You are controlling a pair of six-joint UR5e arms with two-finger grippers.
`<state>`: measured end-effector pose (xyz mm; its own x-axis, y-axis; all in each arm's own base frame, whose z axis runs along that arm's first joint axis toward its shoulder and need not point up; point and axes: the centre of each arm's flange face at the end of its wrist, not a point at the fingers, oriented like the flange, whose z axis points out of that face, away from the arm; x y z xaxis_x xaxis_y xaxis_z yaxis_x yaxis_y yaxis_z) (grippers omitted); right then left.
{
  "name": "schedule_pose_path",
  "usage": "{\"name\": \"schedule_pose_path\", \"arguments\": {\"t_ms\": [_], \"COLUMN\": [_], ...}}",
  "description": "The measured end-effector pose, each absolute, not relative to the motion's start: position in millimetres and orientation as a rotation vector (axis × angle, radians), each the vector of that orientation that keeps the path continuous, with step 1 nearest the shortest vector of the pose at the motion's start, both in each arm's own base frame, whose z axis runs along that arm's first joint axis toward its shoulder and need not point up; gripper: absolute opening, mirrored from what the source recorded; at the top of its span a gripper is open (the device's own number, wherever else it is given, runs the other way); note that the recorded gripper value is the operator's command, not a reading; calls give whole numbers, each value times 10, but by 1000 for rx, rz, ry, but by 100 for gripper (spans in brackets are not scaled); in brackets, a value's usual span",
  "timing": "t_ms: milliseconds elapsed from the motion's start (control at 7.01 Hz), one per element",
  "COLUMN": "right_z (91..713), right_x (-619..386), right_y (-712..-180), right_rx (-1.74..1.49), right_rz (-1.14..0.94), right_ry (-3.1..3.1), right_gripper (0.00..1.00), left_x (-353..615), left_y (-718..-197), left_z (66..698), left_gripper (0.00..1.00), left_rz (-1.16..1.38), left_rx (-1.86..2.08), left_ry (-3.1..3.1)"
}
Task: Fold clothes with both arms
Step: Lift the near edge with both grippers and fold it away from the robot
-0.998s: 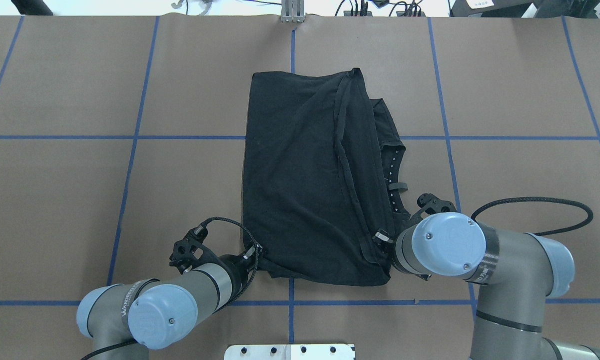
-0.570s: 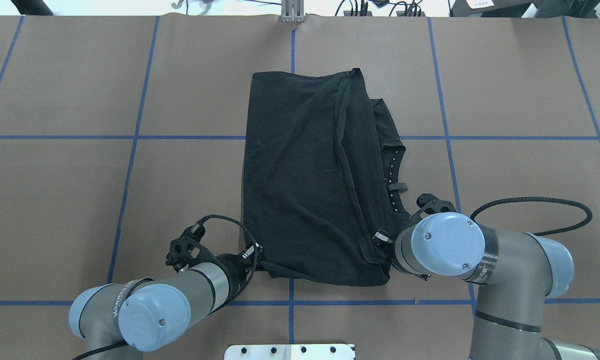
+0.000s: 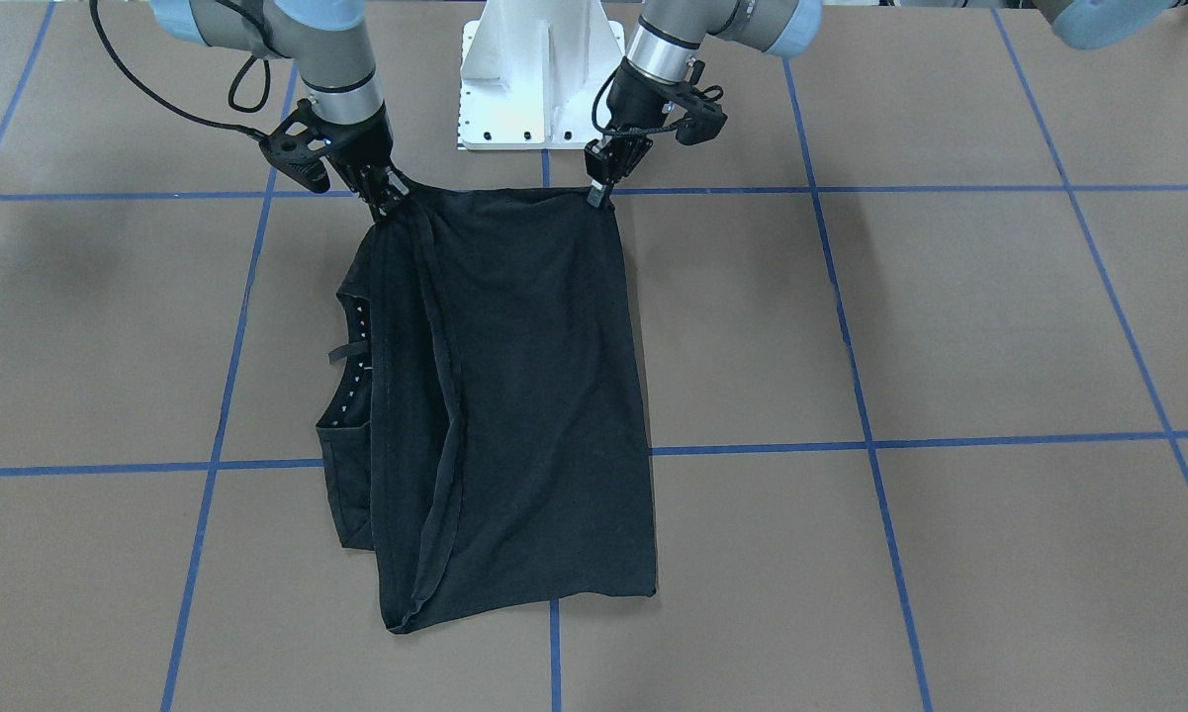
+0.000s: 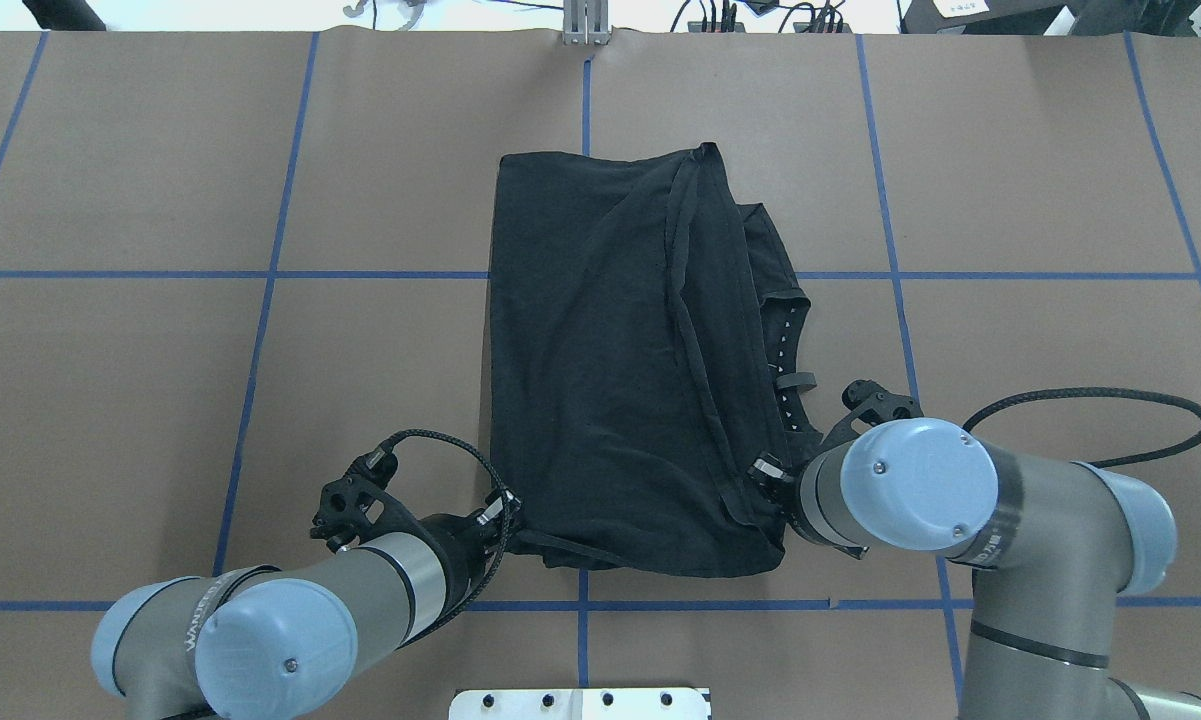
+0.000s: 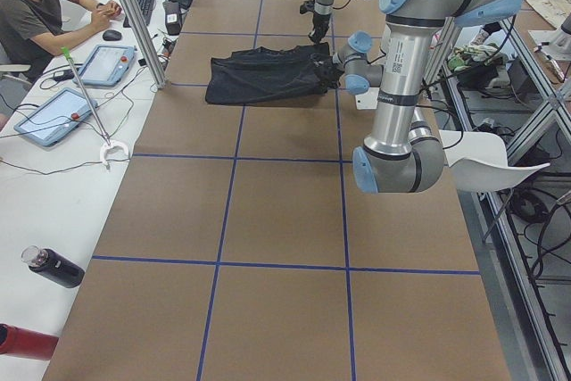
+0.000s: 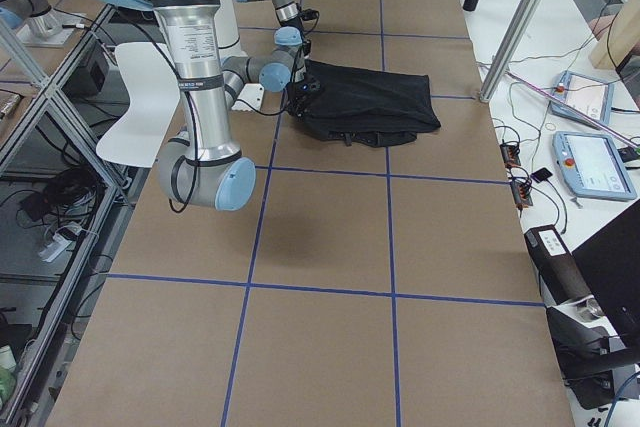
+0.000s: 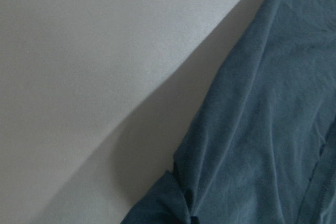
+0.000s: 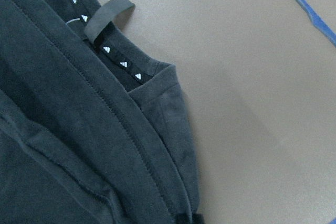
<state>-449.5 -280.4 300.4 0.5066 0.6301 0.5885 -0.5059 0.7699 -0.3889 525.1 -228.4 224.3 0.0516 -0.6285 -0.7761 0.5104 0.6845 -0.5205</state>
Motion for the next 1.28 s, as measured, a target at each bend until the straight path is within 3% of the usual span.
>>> {"name": "schedule_pose_path", "arguments": {"t_ms": [713,1283], "right_z": [2645,2463], "right_x": [-3571,-3452], "right_y": [-2924,-3930], "right_rx": [-340,-341], "right_rz": [693,725], "right_ry": [-884,-934], "right_gripper": [0,0], "left_x": [4635,4135], "left_y": [-2278,-3074], "left_z": [1700,1634], "left_gripper": [0,0], "left_rz": [-903,-913], "left_rx": [-180,-76], "left_ry": [1315,1332]}}
